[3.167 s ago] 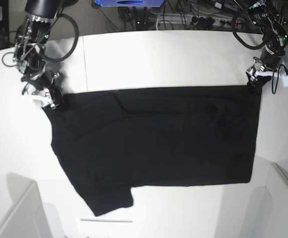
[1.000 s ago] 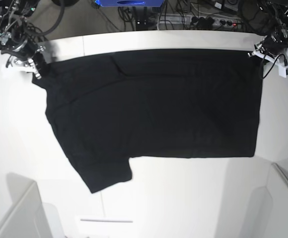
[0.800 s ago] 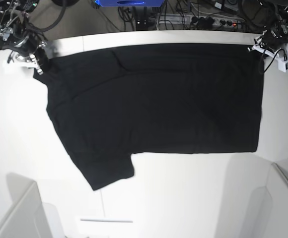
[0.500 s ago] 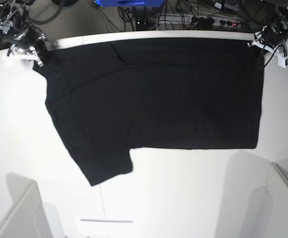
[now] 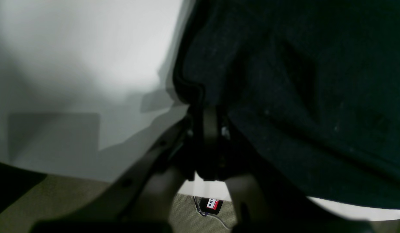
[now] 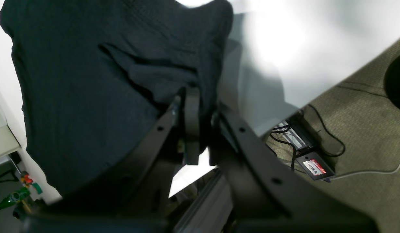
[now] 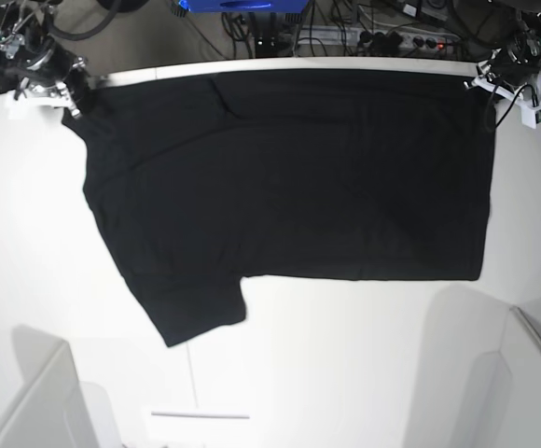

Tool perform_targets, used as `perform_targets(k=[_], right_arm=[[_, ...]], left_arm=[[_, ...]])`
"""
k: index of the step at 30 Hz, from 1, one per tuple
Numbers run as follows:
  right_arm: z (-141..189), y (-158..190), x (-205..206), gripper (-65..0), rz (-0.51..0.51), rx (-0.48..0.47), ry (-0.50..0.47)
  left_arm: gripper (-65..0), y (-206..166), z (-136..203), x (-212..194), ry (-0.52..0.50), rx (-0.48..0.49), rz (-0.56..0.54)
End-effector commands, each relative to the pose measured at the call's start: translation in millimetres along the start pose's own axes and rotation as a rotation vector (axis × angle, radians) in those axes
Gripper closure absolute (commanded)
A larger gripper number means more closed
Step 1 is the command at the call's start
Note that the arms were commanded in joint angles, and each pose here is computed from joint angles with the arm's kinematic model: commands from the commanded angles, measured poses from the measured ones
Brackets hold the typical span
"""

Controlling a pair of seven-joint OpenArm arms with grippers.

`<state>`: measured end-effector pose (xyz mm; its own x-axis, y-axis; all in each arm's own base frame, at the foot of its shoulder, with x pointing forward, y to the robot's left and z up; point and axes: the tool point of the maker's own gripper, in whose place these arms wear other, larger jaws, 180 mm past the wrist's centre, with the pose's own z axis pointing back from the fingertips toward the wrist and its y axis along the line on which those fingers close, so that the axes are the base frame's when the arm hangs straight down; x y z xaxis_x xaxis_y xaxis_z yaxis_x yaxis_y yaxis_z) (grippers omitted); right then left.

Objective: Fold the T-shirt properly
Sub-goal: 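Drag the shirt further toward the robot with both grippers, then release the shirt edge and raise both grippers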

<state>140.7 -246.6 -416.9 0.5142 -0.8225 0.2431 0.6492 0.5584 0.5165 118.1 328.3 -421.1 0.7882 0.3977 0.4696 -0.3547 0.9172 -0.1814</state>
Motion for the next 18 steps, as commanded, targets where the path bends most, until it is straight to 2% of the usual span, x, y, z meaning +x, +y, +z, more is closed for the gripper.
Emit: perform_targets(k=[1,2,5,6,8,11,15,18], right_arm=[[5.5,3.0,9.3,-9.6,0.015,0.010,-0.030],[5.5,3.0,9.3,-16.5,0.015,0.010,-0.030],[5.7,1.7,1.8,-30.3,-0.013,0.019,-0.025],[6.8,1.9,-0.8,-32.6,-0.033,0.029,-0.023],[11.7,-1.6,3.9,-32.7,-0.064,0.033,-0.042],[20.3,-8.8,12.8,-32.7,-0.055,0.002,-0.082],[36.9,-10.9,27.3,-32.7,-0.006,-0.040,-0.158],[42.2,11.7,45.5,-32.7,0.044,-0.006,-0.220]], left_arm=[[-4.9,2.8,4.6,5.6,-0.013,0.008,-0.014],[-12.8,3.2,4.8,5.7,-0.014,0.009,-0.014],[-34.4,5.4,5.9,6.5,-0.018,0.015,-0.010],[-40.2,11.0,9.0,8.6,-0.028,0.029,0.000],[-48.4,22.1,15.3,12.6,-0.050,0.056,0.022],[-53.3,38.6,26.4,21.2,-0.090,0.099,0.050],[-53.3,54.7,52.7,44.2,-0.180,0.164,0.045],[-53.2,51.4,70.4,67.1,-0.255,0.187,0.004]])
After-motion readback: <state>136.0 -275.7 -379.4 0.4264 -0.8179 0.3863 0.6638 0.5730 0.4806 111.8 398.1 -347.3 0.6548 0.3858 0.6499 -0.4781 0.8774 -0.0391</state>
